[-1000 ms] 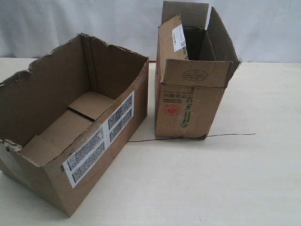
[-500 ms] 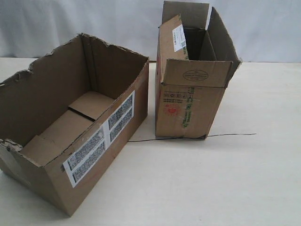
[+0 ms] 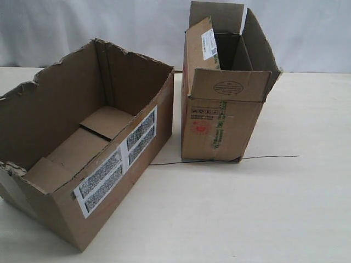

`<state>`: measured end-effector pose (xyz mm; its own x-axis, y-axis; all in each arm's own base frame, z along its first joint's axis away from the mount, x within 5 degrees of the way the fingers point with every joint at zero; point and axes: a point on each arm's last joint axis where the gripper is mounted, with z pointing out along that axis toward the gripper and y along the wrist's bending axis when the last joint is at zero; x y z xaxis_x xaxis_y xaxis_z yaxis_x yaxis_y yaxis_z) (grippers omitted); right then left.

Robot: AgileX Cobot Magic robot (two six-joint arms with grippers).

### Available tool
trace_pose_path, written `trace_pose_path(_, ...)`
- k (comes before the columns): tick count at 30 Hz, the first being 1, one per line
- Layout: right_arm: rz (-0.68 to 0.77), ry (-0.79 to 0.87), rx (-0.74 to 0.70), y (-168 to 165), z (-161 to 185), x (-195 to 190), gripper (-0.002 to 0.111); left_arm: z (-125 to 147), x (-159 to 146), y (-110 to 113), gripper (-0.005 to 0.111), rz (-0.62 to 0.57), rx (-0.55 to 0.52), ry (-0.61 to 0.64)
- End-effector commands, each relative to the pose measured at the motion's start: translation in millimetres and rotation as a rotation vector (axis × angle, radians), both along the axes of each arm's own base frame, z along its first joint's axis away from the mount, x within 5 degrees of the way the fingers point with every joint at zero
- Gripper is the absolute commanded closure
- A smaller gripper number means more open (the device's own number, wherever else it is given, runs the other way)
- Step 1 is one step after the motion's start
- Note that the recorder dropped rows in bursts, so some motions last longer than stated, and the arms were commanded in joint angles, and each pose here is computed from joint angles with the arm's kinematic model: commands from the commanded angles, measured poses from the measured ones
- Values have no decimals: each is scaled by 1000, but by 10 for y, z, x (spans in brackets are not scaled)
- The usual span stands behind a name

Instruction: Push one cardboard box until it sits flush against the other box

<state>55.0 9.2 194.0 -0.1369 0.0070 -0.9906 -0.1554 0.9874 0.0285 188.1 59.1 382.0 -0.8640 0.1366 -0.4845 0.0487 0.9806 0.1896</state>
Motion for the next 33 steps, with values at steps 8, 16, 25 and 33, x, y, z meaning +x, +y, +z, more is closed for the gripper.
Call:
trace_pose_path(8, 4, 0, 0, 2, -10, -1, 103, -883, -327, -645, 107, -325, -203, 246)
trace_pose_path(16, 4, 0, 0, 2, -10, -1, 103, -1148, -274, -1073, 107, -518, -311, 332)
trace_pose_path(25, 4, 0, 0, 2, -10, -1, 103, -1402, 180, -1495, 107, -545, -359, 164)
trace_pose_path(33, 4, 0, 0, 2, -10, -1, 103, -1537, 520, -1795, 107, -465, -428, -70)
